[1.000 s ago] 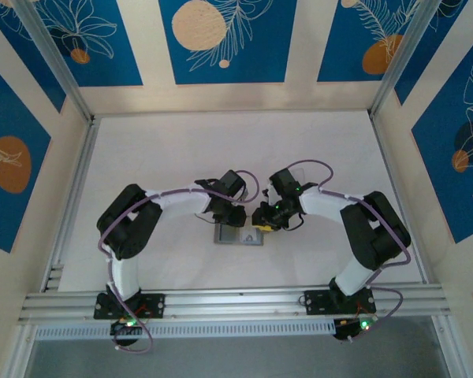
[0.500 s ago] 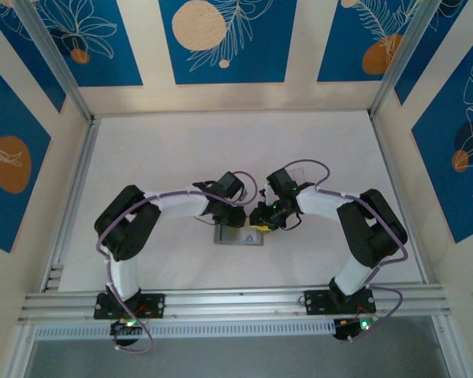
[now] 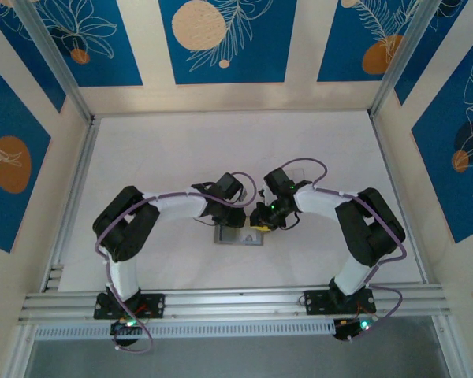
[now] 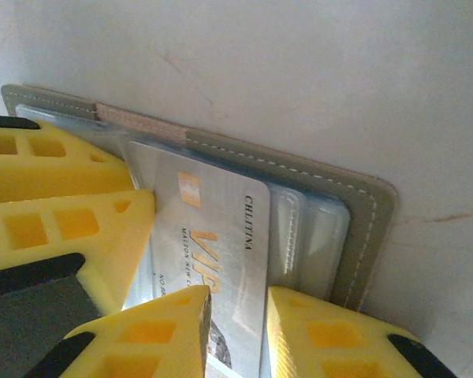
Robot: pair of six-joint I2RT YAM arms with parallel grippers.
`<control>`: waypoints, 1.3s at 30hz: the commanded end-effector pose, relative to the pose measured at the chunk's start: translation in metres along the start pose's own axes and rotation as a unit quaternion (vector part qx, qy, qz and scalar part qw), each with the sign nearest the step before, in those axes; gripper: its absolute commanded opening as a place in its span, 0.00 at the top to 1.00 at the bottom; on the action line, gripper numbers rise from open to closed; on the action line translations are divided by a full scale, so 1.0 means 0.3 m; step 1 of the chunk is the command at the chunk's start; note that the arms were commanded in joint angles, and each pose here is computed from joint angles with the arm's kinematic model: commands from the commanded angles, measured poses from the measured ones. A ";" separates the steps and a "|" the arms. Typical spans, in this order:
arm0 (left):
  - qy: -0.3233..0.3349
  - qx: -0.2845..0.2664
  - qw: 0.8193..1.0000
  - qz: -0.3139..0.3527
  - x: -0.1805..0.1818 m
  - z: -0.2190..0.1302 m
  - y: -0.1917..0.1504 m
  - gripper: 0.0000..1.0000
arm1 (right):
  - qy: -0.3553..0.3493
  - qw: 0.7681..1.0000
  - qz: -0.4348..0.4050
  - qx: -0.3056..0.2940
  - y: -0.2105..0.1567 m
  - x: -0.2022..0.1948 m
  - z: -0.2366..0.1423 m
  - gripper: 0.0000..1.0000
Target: Put the credit cards into the card holder
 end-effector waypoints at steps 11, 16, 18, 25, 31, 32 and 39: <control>0.092 0.107 0.990 -0.028 0.156 0.141 -0.192 0.81 | -0.032 0.999 -0.016 0.035 -0.020 0.032 0.059 0.74; 0.087 0.113 0.989 -0.034 0.164 0.156 -0.213 0.81 | 0.018 1.000 -0.003 0.024 -0.006 0.047 0.034 0.72; 0.087 0.115 0.989 -0.035 0.168 0.160 -0.222 0.81 | 0.059 0.998 0.011 0.014 0.012 0.052 0.014 0.71; 0.079 0.118 0.989 -0.045 0.175 0.173 -0.239 0.81 | 0.122 0.992 0.017 0.003 0.047 0.089 -0.011 0.70; 0.071 0.118 0.989 -0.050 0.171 0.176 -0.244 0.81 | 0.156 0.988 0.020 -0.005 0.048 0.100 -0.032 0.70; 0.068 0.116 0.990 -0.051 0.167 0.174 -0.241 0.81 | 0.162 0.986 0.020 -0.007 0.049 0.100 -0.039 0.70; 0.053 0.107 0.991 -0.053 0.146 0.155 -0.220 0.81 | 0.171 0.985 0.018 -0.026 0.046 0.098 -0.056 0.70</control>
Point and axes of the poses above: each hand's point on the last joint's axis, 136 mm out from that joint toward the fingers, its own z axis out along the fingers, its own x axis along the line the jaws close on, y = z × x, the point moved 7 cm from there along -z, back along the fingers
